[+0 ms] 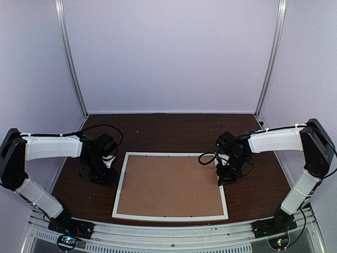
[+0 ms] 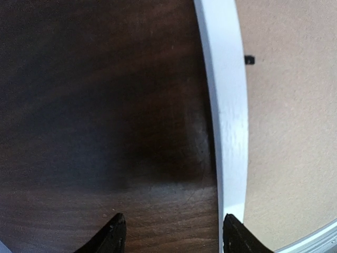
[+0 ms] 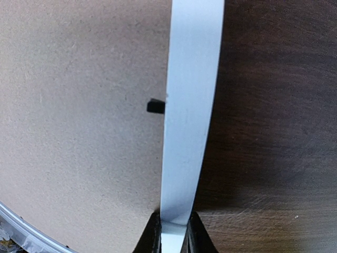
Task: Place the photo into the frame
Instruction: Press the fastener onto the backboard.
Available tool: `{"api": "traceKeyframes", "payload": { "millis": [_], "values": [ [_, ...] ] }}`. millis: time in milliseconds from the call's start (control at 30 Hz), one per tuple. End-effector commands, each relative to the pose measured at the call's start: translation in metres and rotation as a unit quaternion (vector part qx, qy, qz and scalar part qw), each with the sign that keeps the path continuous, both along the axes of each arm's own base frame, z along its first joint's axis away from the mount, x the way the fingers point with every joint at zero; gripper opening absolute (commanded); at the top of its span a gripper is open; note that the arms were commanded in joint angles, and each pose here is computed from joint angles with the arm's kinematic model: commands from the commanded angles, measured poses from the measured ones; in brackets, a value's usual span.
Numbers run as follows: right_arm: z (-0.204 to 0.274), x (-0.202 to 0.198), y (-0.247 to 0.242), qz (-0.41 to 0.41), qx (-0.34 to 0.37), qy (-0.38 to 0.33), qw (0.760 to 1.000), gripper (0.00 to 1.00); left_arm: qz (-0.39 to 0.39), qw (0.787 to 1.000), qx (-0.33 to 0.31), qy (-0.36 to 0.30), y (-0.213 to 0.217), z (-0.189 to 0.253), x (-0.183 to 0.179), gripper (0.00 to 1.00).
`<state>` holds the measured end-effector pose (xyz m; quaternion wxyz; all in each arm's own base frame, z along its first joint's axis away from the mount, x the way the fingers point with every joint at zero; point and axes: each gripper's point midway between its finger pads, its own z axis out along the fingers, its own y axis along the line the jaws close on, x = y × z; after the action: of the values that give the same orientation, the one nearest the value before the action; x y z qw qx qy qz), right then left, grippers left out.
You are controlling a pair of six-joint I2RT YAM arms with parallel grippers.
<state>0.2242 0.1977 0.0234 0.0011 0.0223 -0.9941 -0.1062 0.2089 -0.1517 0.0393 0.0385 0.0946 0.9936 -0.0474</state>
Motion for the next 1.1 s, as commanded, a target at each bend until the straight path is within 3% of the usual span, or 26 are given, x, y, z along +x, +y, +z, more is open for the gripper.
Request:
{"api": "traceKeyframes", "payload": {
  "millis": [0, 1067],
  "values": [
    [-0.022, -0.001, -0.011, 0.011, -0.031, 0.001, 0.999, 0.03, 0.015, 1.000, -0.016, 0.017, 0.000, -0.005, -0.014, 0.64],
    [-0.025, -0.005, -0.014, 0.011, -0.033, 0.005, 0.999, 0.03, 0.001, 0.999, -0.028, 0.045, -0.022, -0.029, -0.033, 0.64]
  ]
}}
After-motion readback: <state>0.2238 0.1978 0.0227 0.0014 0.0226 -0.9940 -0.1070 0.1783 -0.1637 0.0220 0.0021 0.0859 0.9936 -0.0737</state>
